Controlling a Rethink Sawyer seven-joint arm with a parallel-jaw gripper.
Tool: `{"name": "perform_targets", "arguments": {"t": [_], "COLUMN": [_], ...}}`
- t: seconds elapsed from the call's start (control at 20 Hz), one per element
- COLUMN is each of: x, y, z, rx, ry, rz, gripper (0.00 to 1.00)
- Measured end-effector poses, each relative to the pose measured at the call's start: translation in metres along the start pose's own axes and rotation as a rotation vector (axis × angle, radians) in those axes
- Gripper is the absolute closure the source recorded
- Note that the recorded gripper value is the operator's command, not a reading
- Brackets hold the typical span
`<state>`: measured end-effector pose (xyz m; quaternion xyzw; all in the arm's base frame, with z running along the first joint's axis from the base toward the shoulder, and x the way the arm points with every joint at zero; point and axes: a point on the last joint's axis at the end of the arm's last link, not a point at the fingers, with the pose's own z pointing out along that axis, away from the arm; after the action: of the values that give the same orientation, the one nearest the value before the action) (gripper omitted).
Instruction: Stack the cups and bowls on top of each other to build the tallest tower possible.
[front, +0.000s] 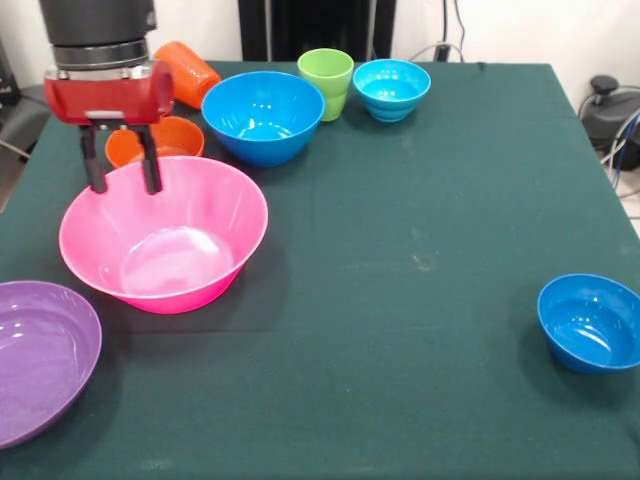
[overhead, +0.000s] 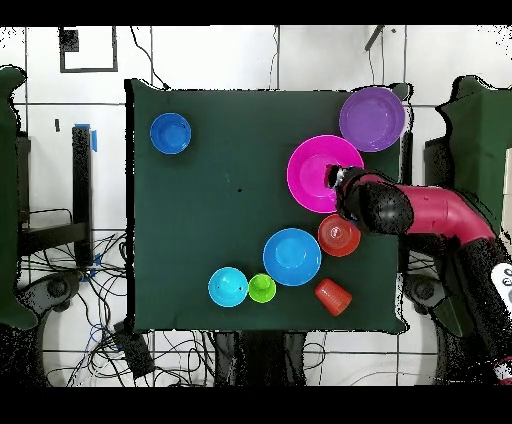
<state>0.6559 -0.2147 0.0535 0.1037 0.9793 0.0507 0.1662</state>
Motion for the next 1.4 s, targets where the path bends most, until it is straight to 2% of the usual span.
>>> {"name": "perform_targets", "arguments": {"t": [0.1, 0.15, 0.2, 0.4, 0.5, 0.8, 1.1, 1.3, 1.4], "x": [0.003, 0.007, 0.008, 0.015, 0.023, 0.037, 0.049, 0.058, 0.059], "y": [-0.004, 0.001, 0.004, 0.022, 0.035, 0.047, 0.058, 0.077, 0.084], "z": [0.005, 0.015, 0.019, 0.037, 0.052, 0.067, 0.078, 0.082, 0.081], "rx": [0.013, 0.025, 0.026, 0.02, 0.002, -0.02, -0.02, 0.009, 0.02], "ry": [-0.008, -0.025, -0.032, -0.053, -0.059, -0.042, -0.03, -0.018, -0.014], "rz": [-0.026, -0.078, -0.099, -0.168, -0.201, -0.216, -0.262, -0.348, -0.375], "gripper": [0.0, 0.0, 0.0, 0.0, 0.0, 0.0, 0.0, 0.0, 0.0]}}
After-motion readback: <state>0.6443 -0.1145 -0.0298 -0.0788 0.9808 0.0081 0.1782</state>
